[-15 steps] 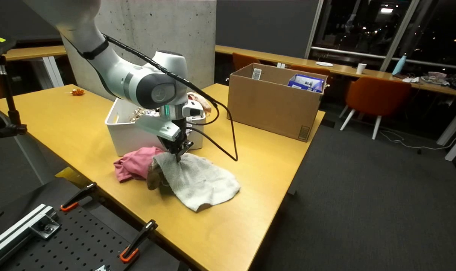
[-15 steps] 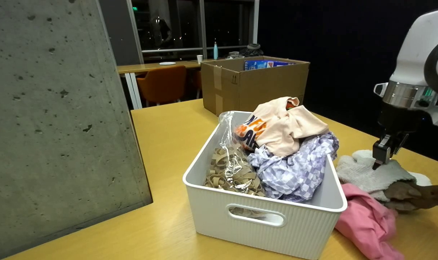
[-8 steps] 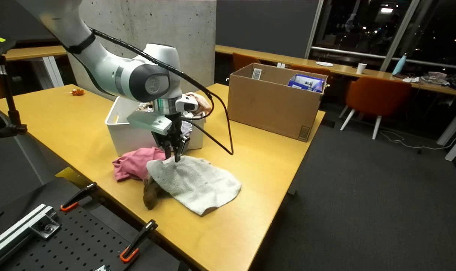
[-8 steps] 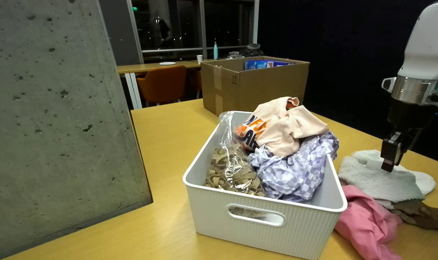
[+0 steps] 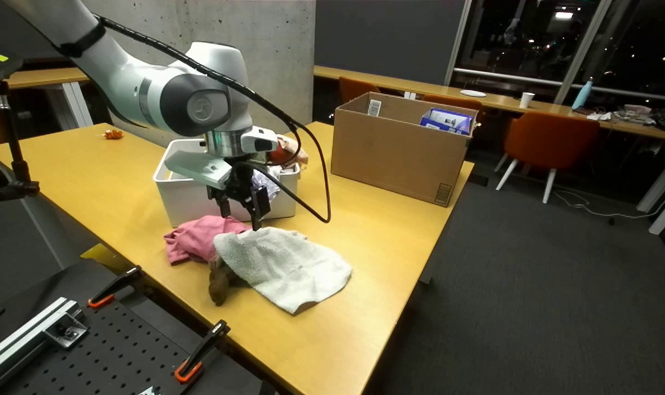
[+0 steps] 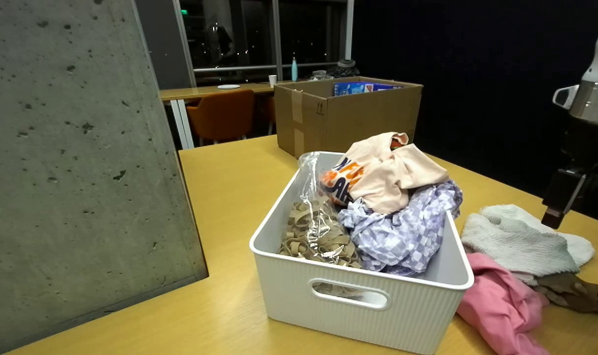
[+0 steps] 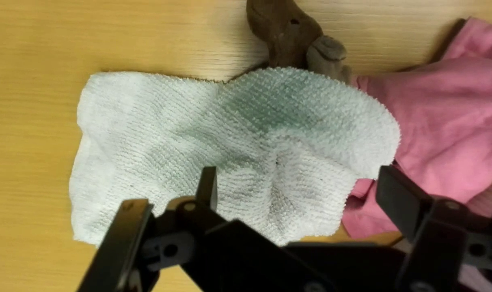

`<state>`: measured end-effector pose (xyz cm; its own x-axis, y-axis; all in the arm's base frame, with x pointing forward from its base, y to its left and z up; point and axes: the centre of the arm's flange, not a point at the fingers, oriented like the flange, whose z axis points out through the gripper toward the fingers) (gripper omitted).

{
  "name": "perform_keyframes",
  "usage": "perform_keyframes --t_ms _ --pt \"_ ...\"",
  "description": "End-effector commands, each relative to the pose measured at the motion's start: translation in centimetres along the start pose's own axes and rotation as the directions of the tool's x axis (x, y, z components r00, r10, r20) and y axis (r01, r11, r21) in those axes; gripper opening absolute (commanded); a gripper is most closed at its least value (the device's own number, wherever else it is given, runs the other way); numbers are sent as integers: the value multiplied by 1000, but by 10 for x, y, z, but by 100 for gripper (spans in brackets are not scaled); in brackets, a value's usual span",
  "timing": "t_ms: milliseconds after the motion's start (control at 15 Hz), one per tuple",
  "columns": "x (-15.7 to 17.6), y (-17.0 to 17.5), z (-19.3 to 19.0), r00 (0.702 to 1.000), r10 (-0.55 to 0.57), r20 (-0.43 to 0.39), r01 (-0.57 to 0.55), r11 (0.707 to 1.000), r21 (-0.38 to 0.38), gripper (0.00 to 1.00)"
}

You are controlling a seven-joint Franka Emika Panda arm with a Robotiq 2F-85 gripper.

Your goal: Take the moose and the beet plush toys out of the basket

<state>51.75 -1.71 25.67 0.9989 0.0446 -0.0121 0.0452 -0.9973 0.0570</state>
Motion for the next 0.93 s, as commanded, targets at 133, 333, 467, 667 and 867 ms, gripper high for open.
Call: perform_keyframes --t_ms 133,333,467,667,867 --pt "4 -9 13 1000 -2 20 1 999 40 100" --pt "2 -17 21 999 -6 37 4 998 59 100" --pt "3 -21 27 999 -9 49 5 997 74 100" --pt "-1 -22 33 998 -5 62 0 997 80 100" --pt "-4 -19 37 997 1 75 -7 997 81 100"
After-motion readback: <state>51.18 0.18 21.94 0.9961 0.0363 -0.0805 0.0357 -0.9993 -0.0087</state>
